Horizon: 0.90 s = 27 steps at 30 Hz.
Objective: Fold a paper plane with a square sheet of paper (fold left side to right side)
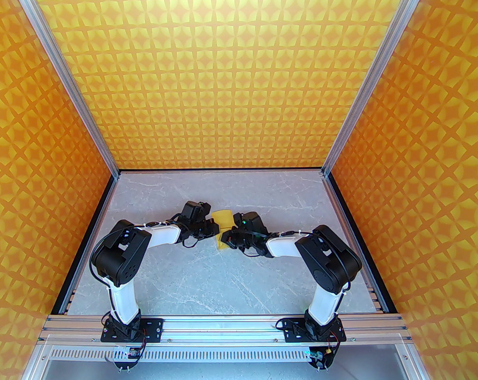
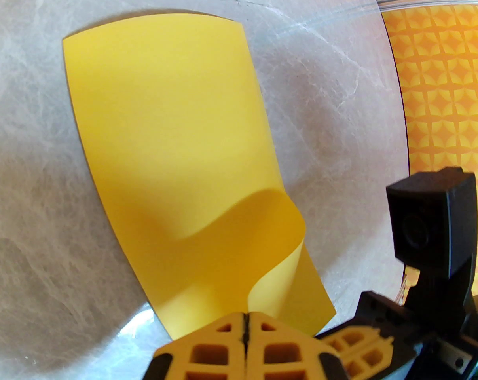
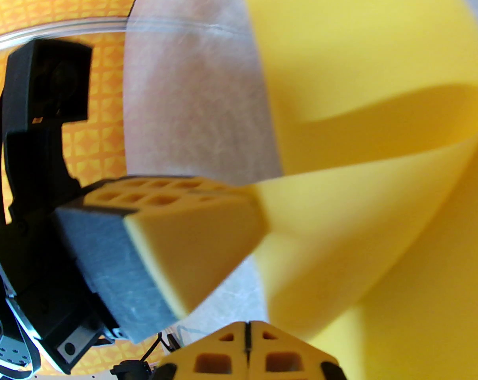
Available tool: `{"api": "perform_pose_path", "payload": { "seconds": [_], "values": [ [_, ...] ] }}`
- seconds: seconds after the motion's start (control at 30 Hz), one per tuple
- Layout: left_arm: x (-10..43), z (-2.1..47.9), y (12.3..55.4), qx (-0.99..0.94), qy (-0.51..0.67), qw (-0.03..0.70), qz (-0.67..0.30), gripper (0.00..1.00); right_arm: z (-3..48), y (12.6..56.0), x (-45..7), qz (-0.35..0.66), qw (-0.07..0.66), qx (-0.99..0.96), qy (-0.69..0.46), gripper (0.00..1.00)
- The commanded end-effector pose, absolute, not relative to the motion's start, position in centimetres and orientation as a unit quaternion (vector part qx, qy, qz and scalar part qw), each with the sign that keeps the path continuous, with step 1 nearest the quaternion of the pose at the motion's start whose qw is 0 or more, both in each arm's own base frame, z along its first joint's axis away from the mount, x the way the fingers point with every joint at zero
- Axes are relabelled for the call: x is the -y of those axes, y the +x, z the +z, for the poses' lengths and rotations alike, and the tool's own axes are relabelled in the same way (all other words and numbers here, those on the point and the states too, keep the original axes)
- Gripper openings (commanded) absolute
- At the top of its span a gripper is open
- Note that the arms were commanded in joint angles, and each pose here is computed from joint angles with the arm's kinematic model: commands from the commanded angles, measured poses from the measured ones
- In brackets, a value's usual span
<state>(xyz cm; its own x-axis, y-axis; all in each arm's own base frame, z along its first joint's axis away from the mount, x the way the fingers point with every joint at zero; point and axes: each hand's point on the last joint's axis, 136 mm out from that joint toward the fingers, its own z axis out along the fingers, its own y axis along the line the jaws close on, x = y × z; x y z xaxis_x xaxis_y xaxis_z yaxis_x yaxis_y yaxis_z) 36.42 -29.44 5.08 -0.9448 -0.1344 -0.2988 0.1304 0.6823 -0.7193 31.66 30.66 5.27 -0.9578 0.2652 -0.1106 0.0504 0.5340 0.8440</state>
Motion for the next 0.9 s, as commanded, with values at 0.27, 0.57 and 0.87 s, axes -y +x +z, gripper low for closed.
{"api": "perform_pose_path", "payload": {
  "seconds": [0.27,0.57,0.87],
  "values": [
    [29.2,4.5,36.5,-0.903,0.005,0.158,-0.399,0.02,4.6,31.2,-30.5,0.480,0.113,-0.864,0.107,0.00],
    [28.8,3.6,36.6,-0.906,-0.001,0.153,-0.394,0.02,3.9,30.9,-30.6,0.481,0.106,-0.863,0.109,0.00],
    [28.5,3.2,36.8,-0.907,-0.006,0.152,-0.392,0.02,2.8,30.5,-30.6,0.478,0.097,-0.866,0.111,0.00]
  ]
}}
